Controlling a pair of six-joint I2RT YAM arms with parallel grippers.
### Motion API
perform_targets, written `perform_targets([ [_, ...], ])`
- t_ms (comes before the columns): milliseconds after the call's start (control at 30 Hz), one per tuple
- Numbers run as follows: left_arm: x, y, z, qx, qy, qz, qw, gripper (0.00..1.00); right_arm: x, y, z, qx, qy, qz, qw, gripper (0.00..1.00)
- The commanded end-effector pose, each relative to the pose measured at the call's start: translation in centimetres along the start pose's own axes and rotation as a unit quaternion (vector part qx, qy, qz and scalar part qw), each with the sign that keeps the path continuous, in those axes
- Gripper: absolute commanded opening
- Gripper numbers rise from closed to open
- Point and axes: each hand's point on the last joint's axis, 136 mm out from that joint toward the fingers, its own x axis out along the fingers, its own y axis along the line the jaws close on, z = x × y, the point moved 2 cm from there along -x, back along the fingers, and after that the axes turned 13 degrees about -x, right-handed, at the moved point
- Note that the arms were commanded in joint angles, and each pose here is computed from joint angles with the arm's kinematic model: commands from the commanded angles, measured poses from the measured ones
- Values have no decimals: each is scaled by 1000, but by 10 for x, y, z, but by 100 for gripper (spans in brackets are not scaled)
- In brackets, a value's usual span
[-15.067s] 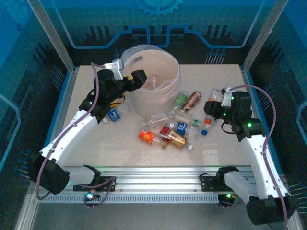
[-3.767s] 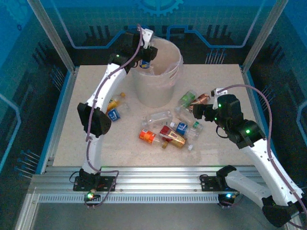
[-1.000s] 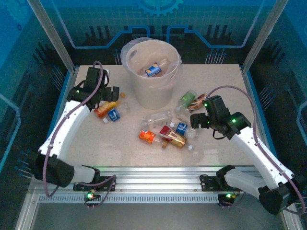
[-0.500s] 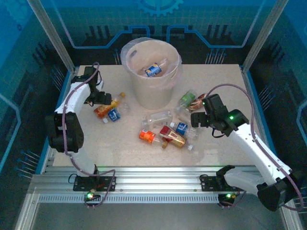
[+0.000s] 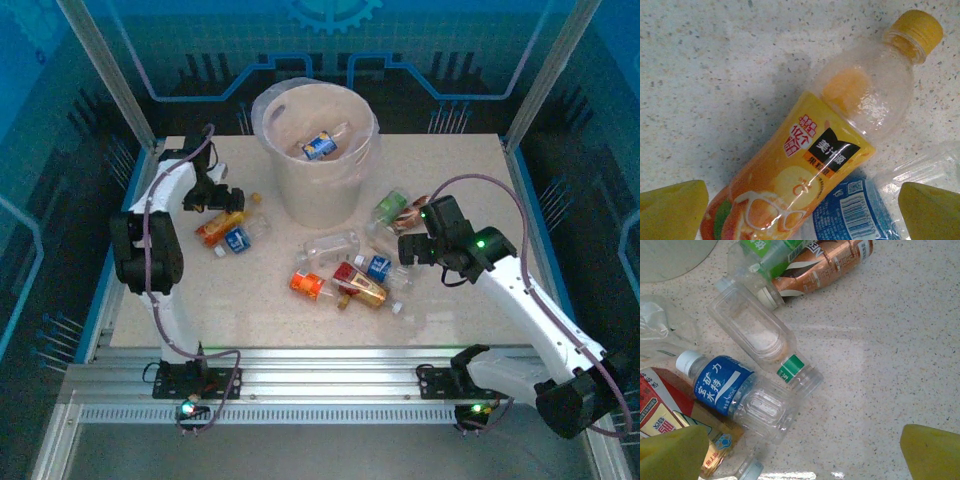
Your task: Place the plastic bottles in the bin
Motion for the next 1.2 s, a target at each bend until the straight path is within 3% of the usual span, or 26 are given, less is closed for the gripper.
perform_targets([
  [0,3,-5,-4,-1,23,-24,999,99,-6,1,4,2,-2,-3,1000,100],
  [533,40,18,3,-48,28,25,998,96,-7,3,9,4,-3,5,1000,100],
  [1067,65,47,5,-129,34,44,990,74,-8,2,8,7,-6,3,1000,100],
  [1167,67,49,5,-133,33,48,989,65,-7,3,8,6,-5,3,1000,100],
])
